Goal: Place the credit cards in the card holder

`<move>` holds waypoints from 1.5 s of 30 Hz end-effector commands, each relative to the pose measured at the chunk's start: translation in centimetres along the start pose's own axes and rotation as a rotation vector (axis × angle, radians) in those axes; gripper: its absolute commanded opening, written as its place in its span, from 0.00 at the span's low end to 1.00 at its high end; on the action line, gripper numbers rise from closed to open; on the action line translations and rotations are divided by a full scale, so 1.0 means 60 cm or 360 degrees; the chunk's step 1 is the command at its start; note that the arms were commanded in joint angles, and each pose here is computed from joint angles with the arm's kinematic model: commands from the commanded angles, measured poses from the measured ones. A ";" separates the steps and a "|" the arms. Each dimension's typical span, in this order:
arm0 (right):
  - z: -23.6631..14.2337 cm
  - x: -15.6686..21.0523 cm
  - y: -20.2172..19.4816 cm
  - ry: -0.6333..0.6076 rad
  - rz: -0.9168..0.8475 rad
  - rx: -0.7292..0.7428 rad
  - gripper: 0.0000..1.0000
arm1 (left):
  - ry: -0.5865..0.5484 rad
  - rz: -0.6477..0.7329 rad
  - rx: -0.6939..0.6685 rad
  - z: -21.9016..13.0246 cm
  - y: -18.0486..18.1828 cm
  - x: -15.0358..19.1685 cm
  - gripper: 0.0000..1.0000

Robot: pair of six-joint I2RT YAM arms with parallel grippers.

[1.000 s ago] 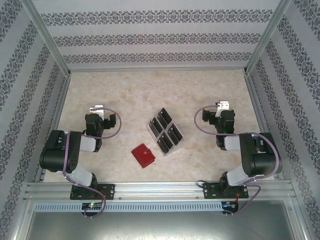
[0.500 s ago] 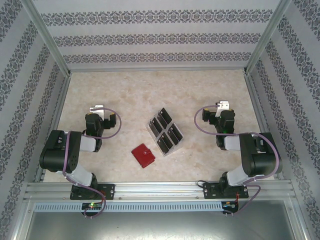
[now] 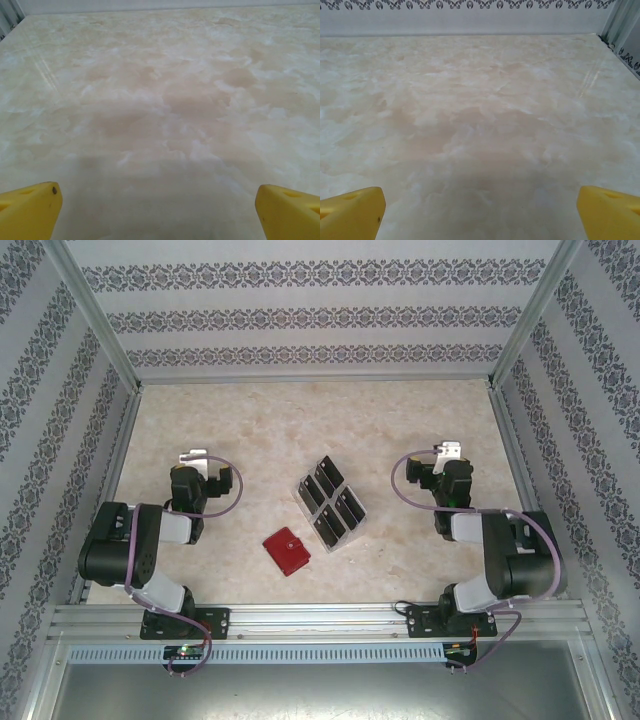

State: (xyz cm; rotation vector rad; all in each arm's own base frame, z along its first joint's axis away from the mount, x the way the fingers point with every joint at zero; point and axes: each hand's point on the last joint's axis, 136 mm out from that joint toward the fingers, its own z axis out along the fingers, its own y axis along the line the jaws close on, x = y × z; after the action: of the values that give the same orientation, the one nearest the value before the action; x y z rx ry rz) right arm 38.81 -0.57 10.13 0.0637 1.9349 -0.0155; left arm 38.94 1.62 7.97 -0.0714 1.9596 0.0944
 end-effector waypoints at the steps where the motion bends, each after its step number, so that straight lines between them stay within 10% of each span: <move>1: -0.017 -0.053 -0.024 -0.0018 0.0081 0.0123 0.98 | -0.0093 -0.0043 -0.0067 -0.015 0.016 -0.056 1.00; 9: -0.067 -0.108 -0.037 -0.0024 0.0809 0.0126 0.98 | -0.0150 -0.0239 -0.0113 -0.078 0.031 -0.145 1.00; 16: -0.115 -0.150 0.080 0.0186 0.0904 -0.0491 0.93 | 0.0190 -0.0622 -0.0025 -0.124 0.008 -0.156 1.00; 26: -0.240 -0.015 0.286 0.0830 0.0215 -0.0635 0.83 | 0.0767 -0.0804 0.0132 -0.180 -0.096 -0.046 1.00; 45: -0.267 0.067 0.321 0.1077 -0.0206 -0.0637 0.86 | 0.1018 -0.0554 0.0309 -0.155 -0.216 0.010 1.00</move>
State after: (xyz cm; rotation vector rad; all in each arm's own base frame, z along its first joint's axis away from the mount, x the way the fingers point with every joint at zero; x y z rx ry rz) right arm 23.87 19.47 12.13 -0.3089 2.5706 0.3916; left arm 31.04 -11.04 9.74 -0.3737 2.5431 -0.3661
